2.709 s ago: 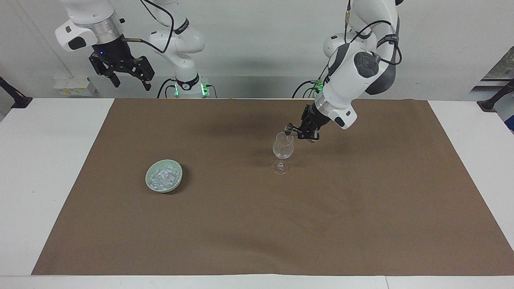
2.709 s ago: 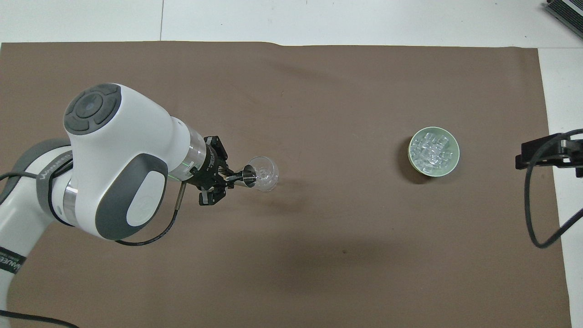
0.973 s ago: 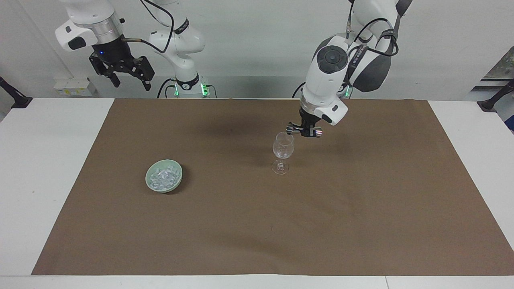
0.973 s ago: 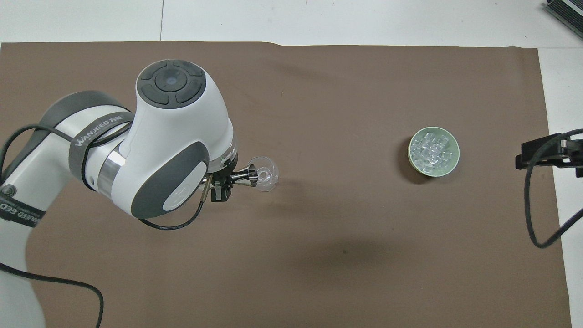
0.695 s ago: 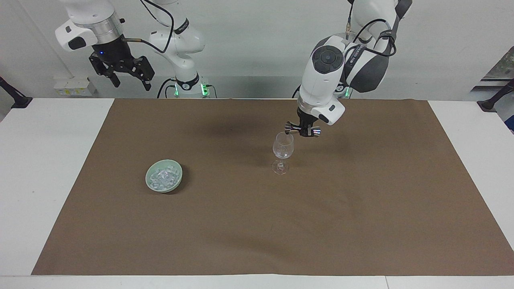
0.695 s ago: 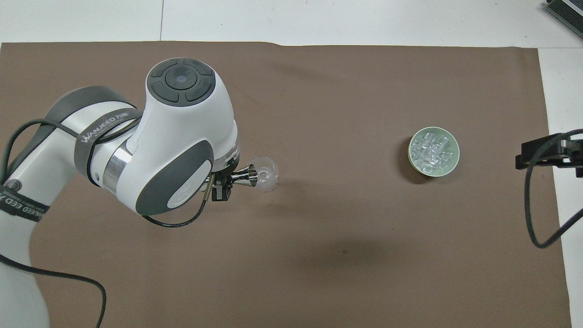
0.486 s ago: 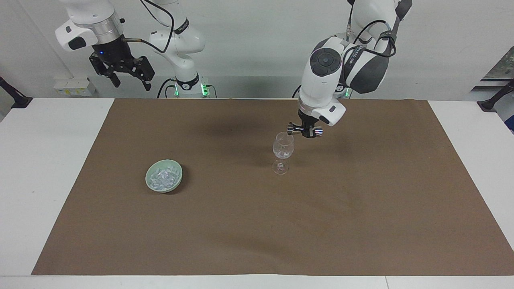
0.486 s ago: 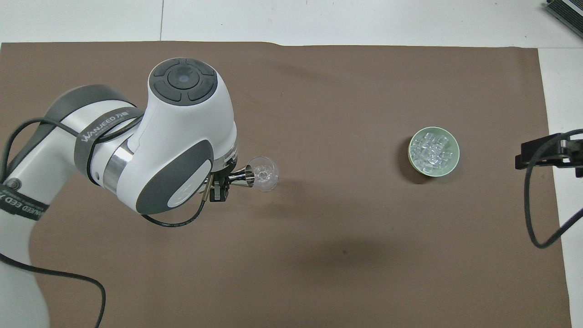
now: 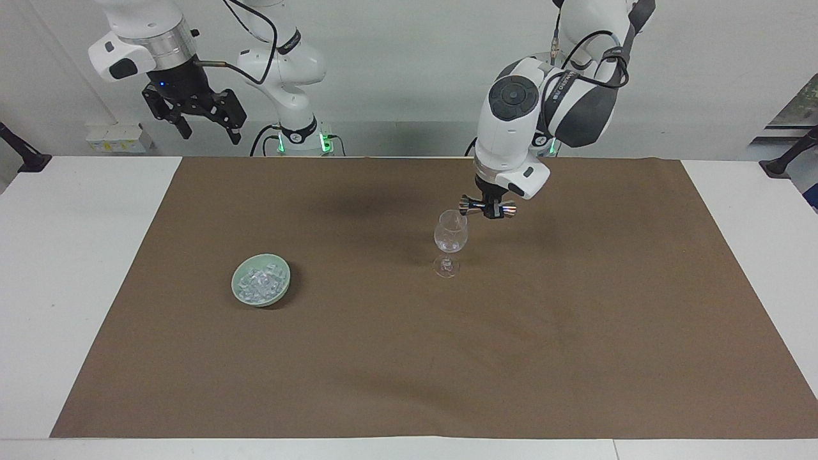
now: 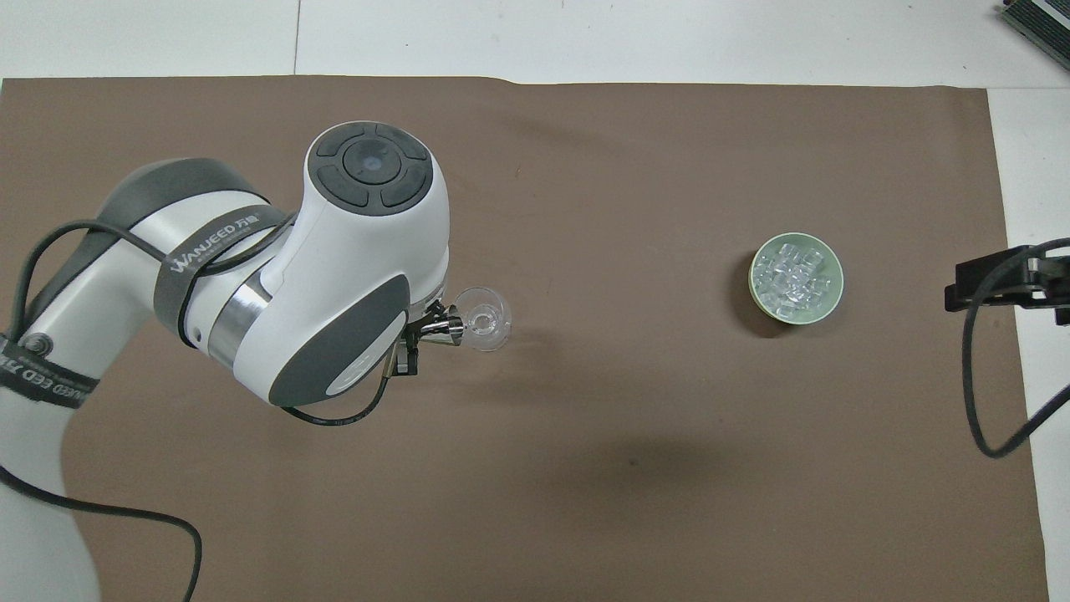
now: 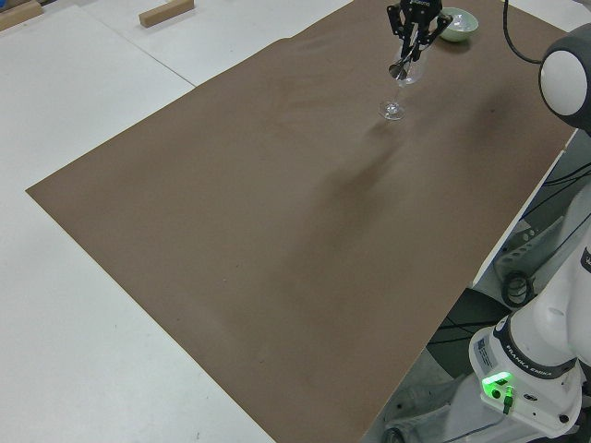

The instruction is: Pour wine and add ice with both arms

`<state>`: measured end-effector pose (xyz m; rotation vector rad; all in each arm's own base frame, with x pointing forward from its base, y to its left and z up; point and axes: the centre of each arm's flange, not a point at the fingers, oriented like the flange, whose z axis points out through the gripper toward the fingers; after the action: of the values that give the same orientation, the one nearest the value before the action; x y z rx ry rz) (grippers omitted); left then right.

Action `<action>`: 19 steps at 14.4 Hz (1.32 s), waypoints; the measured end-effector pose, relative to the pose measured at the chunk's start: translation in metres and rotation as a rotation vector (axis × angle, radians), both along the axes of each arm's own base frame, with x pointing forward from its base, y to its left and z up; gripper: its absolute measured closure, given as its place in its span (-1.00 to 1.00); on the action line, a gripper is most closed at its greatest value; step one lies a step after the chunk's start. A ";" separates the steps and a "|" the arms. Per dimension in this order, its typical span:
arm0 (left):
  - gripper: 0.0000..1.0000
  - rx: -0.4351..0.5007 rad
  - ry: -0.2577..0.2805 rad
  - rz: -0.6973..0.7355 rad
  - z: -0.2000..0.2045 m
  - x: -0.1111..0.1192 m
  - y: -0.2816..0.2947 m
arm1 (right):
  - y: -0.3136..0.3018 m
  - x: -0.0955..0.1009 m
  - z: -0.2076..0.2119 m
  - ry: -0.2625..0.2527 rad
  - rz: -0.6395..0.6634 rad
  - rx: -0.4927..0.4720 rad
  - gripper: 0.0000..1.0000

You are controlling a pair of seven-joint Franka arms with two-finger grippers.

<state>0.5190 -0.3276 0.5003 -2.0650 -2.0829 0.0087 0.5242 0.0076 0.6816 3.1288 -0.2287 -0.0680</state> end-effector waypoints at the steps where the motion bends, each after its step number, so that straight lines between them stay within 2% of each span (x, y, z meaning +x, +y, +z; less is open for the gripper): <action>1: 0.51 0.003 -0.007 0.006 0.002 0.000 0.000 | 0.000 0.000 0.000 0.000 0.000 0.000 -1.00; 7: 0.51 0.046 -0.053 0.009 0.008 -0.005 -0.015 | 0.000 0.000 0.000 0.000 0.001 0.000 -1.00; 19: 0.52 0.111 -0.066 -0.017 0.003 -0.009 -0.029 | 0.004 0.000 0.000 -0.001 0.006 0.033 -1.00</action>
<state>0.5097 -0.3568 0.5032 -2.0436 -2.0529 -0.1759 0.5243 0.0118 0.6819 3.1620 -0.2199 -0.0702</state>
